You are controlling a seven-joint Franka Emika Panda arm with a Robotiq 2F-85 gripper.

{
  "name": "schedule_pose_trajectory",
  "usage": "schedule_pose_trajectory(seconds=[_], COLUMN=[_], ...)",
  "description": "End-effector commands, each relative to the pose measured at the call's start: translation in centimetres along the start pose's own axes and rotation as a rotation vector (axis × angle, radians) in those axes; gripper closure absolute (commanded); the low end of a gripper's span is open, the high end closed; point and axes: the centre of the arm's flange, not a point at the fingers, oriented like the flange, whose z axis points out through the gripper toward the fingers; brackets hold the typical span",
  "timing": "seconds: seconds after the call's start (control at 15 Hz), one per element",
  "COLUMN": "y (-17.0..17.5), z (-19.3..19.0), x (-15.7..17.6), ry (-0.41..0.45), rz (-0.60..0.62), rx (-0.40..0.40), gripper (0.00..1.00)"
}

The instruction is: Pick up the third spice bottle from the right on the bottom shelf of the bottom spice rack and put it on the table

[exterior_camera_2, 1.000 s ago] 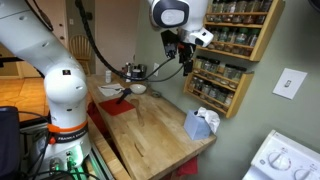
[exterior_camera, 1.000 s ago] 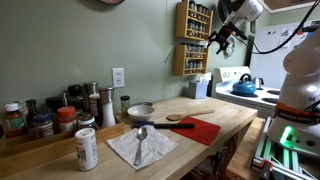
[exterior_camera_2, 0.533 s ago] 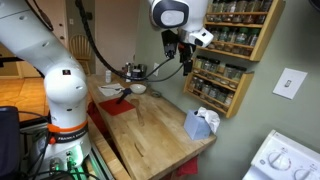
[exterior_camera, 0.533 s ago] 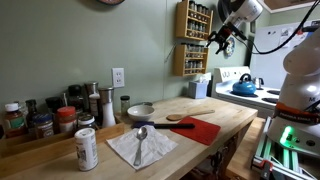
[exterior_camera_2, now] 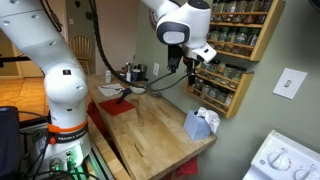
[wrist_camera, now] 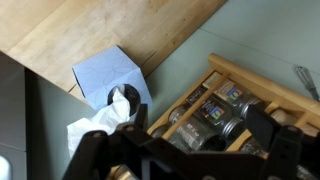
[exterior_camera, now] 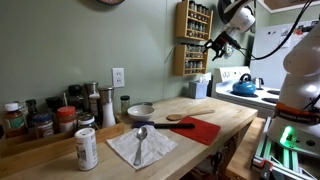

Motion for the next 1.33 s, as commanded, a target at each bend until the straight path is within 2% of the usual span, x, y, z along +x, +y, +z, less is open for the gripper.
schedule_pose_trajectory(seconds=[0.0,0.4,0.67,0.73,1.07,1.27], y=[1.9,5.4,6.4,5.6,5.7,5.5], z=[3.1,5.1,6.5,4.5,5.0,6.5], x=[0.6,1.5,1.9,1.5,1.6,2.4], ry=[0.056,0.153,0.234,0.202,0.216,0.228], rz=[0.110,0.317,0.357,0.353,0.358,0.417], rx=[0.080,0.159,0.229,0.195,0.213,0.256], gripper=[0.00,0.00,0.00,0.00,0.00,0.00])
